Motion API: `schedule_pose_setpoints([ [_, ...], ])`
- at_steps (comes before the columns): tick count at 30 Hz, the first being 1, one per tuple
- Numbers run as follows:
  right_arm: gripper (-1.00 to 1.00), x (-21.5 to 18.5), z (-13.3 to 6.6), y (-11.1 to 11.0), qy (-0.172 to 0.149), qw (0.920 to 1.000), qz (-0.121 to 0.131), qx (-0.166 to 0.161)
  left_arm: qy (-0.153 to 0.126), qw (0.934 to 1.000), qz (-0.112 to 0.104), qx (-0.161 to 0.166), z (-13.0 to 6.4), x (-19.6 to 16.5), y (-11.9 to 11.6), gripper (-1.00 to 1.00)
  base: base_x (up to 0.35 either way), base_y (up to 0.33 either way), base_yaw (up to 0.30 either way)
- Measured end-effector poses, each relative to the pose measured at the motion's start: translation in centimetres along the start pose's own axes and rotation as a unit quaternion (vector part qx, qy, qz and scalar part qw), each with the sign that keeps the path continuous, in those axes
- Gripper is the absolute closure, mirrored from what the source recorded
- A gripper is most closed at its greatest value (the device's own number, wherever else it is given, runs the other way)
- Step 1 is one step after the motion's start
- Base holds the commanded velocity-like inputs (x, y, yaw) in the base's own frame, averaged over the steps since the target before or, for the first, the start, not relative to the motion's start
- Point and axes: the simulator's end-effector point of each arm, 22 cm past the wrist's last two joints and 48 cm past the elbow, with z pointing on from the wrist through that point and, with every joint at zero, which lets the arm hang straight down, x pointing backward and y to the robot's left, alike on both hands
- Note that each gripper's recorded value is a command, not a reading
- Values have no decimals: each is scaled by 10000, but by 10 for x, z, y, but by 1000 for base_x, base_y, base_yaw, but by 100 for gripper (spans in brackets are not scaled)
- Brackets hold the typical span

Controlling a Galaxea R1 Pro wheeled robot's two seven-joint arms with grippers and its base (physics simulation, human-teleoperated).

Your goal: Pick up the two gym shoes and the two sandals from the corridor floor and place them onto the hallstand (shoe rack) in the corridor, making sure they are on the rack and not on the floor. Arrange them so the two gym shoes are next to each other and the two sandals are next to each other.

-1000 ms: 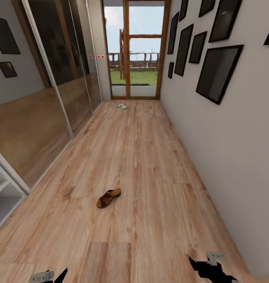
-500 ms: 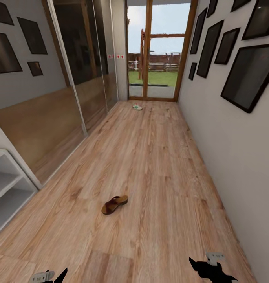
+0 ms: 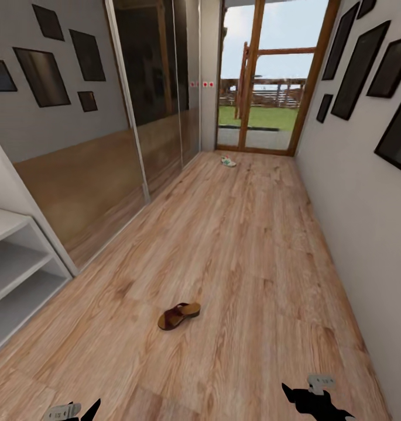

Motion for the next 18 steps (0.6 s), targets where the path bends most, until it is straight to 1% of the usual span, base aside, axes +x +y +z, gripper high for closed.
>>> schedule_pose_setpoints([
  [18,-100,0,0,0,0,10000,0,0,0,10000,0,0,0,0,0,-100,240,-175,277],
])
